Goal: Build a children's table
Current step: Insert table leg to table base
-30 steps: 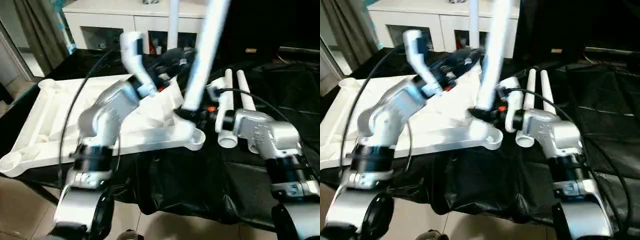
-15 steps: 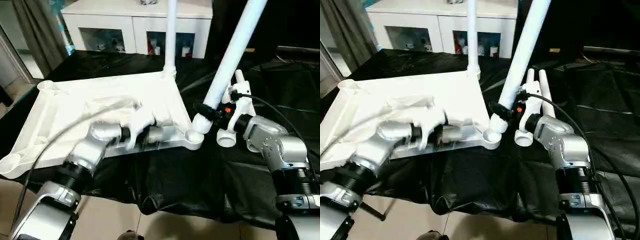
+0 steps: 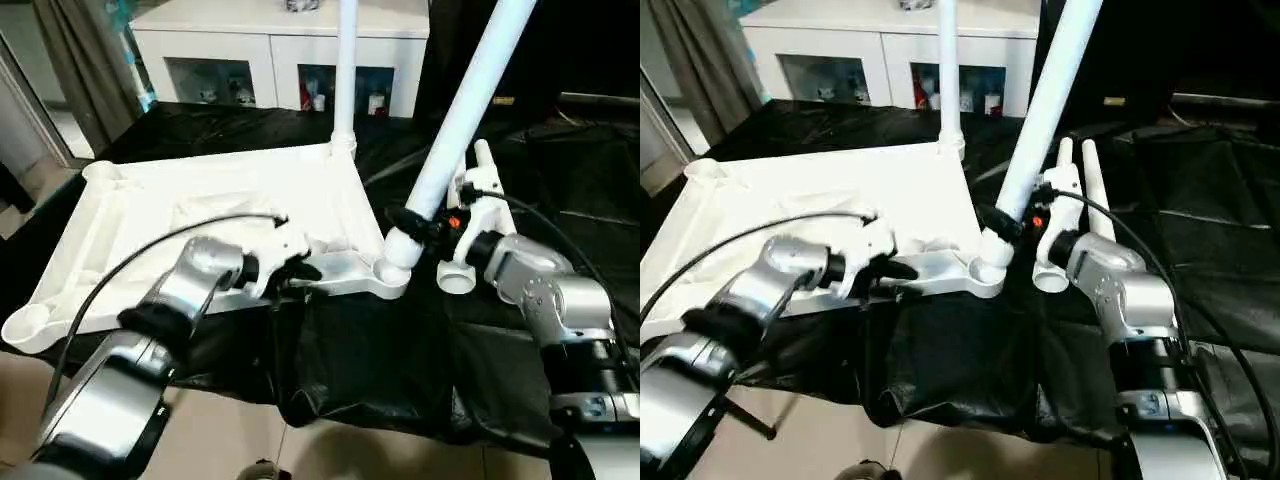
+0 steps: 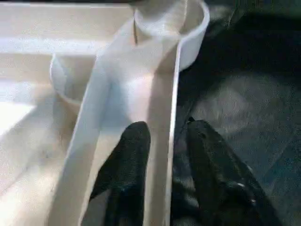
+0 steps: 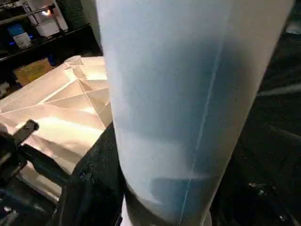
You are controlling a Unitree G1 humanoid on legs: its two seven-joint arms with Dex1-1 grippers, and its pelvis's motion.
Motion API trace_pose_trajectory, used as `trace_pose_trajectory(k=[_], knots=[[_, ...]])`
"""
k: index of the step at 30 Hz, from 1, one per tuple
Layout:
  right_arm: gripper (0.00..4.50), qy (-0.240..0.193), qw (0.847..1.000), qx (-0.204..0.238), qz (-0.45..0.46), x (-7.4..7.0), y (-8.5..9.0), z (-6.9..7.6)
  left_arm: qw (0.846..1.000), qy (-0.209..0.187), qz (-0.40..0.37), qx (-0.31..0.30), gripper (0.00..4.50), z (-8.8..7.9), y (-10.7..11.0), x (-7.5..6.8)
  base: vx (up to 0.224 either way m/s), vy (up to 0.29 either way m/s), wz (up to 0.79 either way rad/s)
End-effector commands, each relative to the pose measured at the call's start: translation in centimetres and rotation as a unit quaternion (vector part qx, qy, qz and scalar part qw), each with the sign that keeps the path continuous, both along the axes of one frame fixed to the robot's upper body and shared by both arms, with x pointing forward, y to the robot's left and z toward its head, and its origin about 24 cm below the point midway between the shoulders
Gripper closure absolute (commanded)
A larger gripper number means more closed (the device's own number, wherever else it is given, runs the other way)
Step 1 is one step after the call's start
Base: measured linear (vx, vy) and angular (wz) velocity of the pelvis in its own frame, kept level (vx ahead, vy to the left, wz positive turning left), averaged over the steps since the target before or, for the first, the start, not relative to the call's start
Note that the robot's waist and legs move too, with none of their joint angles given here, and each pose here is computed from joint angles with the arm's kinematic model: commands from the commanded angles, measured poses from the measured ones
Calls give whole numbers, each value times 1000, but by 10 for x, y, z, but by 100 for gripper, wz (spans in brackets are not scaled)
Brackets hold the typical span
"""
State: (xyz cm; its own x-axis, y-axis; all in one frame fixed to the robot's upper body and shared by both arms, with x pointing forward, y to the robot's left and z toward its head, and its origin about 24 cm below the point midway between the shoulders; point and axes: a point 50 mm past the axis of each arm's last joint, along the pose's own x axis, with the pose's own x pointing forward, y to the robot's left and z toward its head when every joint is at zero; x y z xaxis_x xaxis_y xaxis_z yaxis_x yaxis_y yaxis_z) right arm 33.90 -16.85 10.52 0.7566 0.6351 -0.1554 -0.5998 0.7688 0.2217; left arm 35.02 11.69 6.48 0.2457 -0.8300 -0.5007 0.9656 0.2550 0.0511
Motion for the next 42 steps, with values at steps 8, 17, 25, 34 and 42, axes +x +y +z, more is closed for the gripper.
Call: trace_pose_trajectory(k=[8, 17, 25, 34, 42], knots=[[259, -19, 1000, -10, 4, -1, -2, 9, 1000, 1, -7, 12, 395, -2, -4, 4, 0, 0, 0], [259, -24, 1000, -13, 8, 0, -3, 14, 999, 2, -14, 37, 450, -11, 0, 2, 0, 0, 0], [259, -11, 998, -17, 59, -3, 11, 11, 1000, 16, -10, 13, 450, -10, 6, 0, 0, 0, 0], [260, 28, 985, -50, 163, -19, 25, 7, 999, 32, -23, 7, 450, -19, 19, -22, 0, 0, 0], [260, 45, 979, -74, 186, -17, 31, 0, 1000, 18, -4, 5, 450, -12, 21, -37, 0, 0, 0]])
